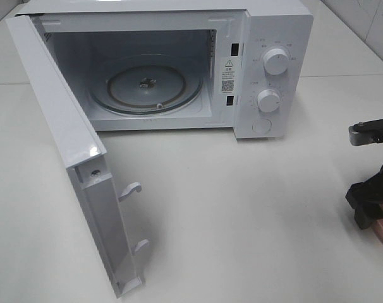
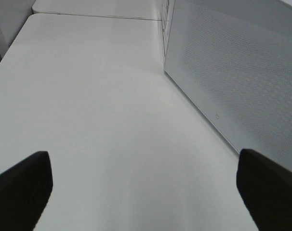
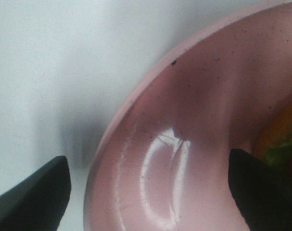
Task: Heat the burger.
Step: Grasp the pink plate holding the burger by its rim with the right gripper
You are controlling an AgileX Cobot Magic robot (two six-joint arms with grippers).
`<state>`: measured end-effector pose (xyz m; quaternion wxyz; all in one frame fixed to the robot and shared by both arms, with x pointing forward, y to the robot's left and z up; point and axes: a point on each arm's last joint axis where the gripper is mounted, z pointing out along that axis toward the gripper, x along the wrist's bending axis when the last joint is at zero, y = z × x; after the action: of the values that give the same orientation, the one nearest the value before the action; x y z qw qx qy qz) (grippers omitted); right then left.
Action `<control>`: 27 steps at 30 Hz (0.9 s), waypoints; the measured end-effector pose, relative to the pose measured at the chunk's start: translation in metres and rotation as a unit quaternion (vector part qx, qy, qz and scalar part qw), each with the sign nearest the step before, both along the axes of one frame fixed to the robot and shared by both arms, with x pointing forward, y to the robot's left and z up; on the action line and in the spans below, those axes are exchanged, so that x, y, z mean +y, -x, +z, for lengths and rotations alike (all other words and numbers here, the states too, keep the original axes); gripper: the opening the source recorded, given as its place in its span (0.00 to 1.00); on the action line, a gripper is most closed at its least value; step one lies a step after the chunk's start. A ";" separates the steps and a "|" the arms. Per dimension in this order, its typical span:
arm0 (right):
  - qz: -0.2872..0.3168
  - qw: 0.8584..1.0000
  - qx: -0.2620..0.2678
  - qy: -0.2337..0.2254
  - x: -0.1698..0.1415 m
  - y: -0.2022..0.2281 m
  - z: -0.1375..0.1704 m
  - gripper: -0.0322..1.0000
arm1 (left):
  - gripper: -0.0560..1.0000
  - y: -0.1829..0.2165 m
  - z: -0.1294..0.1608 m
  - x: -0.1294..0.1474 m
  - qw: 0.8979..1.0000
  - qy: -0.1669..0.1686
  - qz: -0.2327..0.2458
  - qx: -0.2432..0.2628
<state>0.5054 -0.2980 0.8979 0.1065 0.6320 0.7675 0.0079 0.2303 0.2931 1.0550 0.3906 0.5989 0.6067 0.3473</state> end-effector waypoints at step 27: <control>-0.009 1.000 0.011 -0.006 0.001 0.000 -0.016 0.49 | 0.95 0.000 0.000 0.000 1.000 0.000 0.000 0.000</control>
<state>0.5055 -0.2971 0.8818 0.0941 0.6396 0.7629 0.0042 0.2303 0.2931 1.0550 0.3906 0.5989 0.6067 0.3473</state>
